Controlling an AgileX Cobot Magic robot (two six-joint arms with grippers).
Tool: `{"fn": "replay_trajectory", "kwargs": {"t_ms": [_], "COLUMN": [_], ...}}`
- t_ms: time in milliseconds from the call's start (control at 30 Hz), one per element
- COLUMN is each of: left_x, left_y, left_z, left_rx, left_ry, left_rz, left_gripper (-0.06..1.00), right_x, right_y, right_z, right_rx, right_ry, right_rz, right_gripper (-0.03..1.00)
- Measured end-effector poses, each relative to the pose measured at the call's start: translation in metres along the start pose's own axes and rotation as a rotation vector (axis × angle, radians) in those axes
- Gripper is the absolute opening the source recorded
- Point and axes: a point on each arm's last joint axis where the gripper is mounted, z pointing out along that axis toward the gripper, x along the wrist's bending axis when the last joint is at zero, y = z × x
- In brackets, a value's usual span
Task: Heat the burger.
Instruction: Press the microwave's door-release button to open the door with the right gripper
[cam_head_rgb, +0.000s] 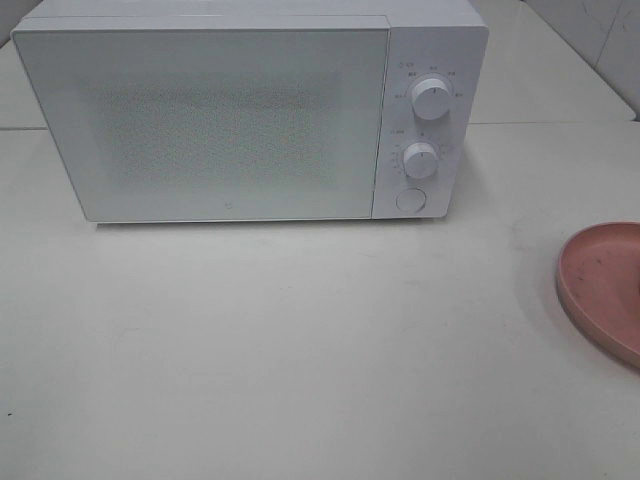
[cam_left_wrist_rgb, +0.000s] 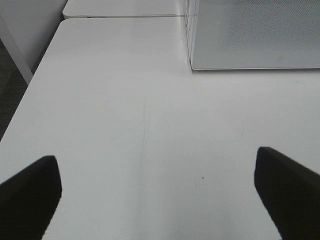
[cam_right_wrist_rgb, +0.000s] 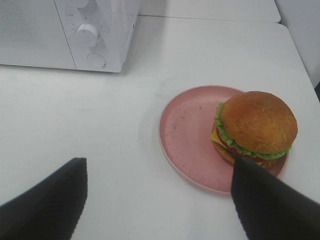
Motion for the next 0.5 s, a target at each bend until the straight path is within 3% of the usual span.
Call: {"fn": "replay_trajectory", "kwargs": {"t_ms": [233,500], "left_x": [0.0,0.0], "left_y": [0.0,0.0], "left_z": [0.0,0.0], "left_rx": [0.0,0.0], "left_ry": [0.0,0.0], "left_rz": [0.0,0.0], "left_gripper": [0.99,0.99], "right_x": [0.001,0.001], "right_y": [0.013,0.024], "right_z": [0.022,0.038], "right_rx": [0.047,0.029], "right_ry": [-0.003,-0.003], "right_rz": [0.002,0.002], "right_gripper": [0.76,0.76]}}
